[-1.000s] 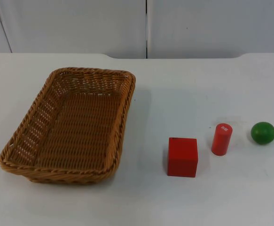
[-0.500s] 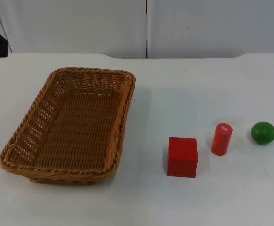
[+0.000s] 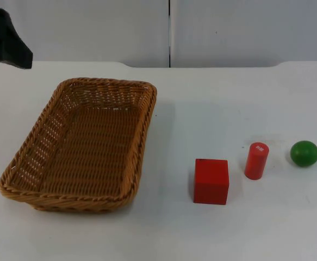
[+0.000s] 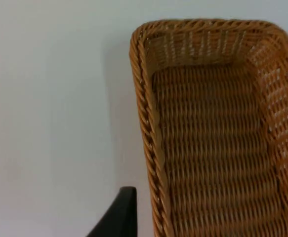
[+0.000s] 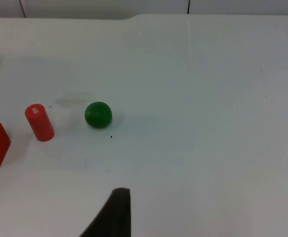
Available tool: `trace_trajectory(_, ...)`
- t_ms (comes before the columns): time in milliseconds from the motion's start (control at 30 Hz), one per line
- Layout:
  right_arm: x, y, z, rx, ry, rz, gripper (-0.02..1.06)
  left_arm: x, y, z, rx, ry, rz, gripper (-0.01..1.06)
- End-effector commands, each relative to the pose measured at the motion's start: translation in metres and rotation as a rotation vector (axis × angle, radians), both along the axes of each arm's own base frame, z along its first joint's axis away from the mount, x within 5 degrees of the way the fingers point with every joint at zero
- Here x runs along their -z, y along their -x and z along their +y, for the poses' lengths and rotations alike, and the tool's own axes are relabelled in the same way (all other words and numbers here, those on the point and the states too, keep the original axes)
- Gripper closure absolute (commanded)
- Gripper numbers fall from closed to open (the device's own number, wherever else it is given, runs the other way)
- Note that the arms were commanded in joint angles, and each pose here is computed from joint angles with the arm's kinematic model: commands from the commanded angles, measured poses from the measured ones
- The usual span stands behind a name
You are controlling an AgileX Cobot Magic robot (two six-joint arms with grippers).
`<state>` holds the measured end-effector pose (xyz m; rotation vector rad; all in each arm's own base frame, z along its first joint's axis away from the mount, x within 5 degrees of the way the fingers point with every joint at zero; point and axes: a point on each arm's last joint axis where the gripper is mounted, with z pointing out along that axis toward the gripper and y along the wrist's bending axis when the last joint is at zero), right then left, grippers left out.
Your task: Pick up the basket with the left hand and place the object to the left of the red cylinder into the basket with the right hand.
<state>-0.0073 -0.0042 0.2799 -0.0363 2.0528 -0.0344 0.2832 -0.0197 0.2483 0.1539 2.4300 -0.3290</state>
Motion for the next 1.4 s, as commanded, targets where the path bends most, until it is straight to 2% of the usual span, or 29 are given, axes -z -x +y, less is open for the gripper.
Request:
trace_trajectory(0, 0.0, 0.0, 0.0, 0.001, 0.011, -0.007, -0.01, 0.003, -0.006, -0.002, 0.006, 0.013, 0.013, 0.0)
trace_trajectory(333, 0.0, 0.0, 0.0, 0.001, 0.011, -0.007, -0.01, 0.03, -0.041, -0.001, 0.01, 0.008, 0.093, 0.0)
trace_trajectory(500, 0.0, 0.0, 0.0, 0.001, 0.011, -0.007, -0.01, 0.046, -0.064, -0.003, 0.064, 0.014, 0.173, 0.0)
trace_trajectory(1100, 0.0, 0.0, 0.0, 0.001, 0.011, -0.007, -0.01, 0.086, -0.111, -0.001, 0.1, 0.005, 0.27, 0.0)
trace_trajectory(1267, 0.0, 0.0, 0.0, 0.001, 0.011, -0.007, -0.01, 0.093, -0.124, 0.01, 0.075, 0.054, 0.328, 0.0)
trace_trajectory(1367, 0.0, 0.0, 0.0, 0.001, 0.011, -0.007, -0.01, 0.096, -0.128, 0.015, 0.078, 0.041, 0.33, 0.0)
